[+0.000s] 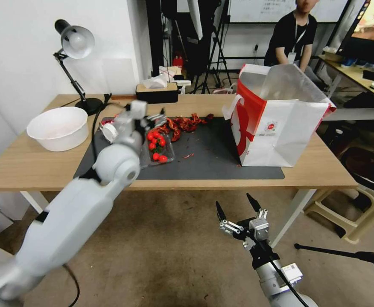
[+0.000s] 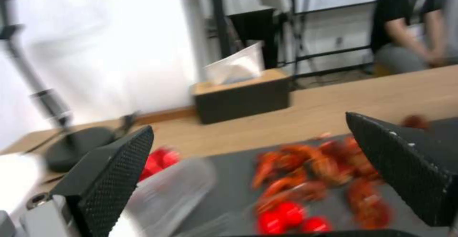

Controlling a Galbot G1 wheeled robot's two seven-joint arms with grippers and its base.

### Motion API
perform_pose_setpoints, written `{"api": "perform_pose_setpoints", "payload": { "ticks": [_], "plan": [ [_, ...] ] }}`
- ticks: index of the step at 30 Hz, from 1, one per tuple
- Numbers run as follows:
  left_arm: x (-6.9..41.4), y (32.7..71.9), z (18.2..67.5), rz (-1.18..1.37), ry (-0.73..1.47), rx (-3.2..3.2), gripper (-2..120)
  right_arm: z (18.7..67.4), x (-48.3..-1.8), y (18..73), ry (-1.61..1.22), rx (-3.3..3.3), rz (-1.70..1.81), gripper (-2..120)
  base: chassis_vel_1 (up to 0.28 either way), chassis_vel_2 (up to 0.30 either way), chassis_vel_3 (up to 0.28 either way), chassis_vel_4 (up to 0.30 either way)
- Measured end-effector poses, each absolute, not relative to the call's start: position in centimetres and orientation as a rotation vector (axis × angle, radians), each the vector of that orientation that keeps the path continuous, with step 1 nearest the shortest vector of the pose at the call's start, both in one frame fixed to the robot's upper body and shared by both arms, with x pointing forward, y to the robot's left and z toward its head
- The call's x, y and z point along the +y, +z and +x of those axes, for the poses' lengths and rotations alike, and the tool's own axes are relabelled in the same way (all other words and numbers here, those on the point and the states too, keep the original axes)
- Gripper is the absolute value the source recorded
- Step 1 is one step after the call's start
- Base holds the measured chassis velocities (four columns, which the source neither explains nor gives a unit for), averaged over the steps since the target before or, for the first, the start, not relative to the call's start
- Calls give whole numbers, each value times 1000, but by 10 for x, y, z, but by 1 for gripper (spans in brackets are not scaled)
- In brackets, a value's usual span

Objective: Pick up the trash from the table and place it into the takeout bag.

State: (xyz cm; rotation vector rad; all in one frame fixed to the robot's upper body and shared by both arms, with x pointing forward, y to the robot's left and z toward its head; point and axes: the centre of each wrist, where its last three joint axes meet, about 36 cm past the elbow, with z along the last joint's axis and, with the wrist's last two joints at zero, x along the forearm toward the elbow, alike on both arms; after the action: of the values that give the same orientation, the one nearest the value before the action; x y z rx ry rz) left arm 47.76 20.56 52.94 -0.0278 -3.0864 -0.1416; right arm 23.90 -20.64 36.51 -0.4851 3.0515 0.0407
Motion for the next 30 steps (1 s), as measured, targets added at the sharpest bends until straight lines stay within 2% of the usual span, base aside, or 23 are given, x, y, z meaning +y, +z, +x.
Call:
{"api": "perform_pose_setpoints", "payload": {
  "ticks": [12,21,24,30],
  "plan": [
    [219,506,447,131,-176,-3077,100,238,-206,365,39,3052,-490,100,0,0,0,0],
    [223,497,423,188,-119,-3055,100,238,-208,366,34,3053,-489,100,0,0,0,0],
    [224,481,389,170,-42,-3002,100,238,-209,366,35,3053,-491,100,0,0,0,0],
    [226,465,360,180,26,-2969,100,238,-208,365,39,3054,-498,100,0,0,0,0]
  ]
}}
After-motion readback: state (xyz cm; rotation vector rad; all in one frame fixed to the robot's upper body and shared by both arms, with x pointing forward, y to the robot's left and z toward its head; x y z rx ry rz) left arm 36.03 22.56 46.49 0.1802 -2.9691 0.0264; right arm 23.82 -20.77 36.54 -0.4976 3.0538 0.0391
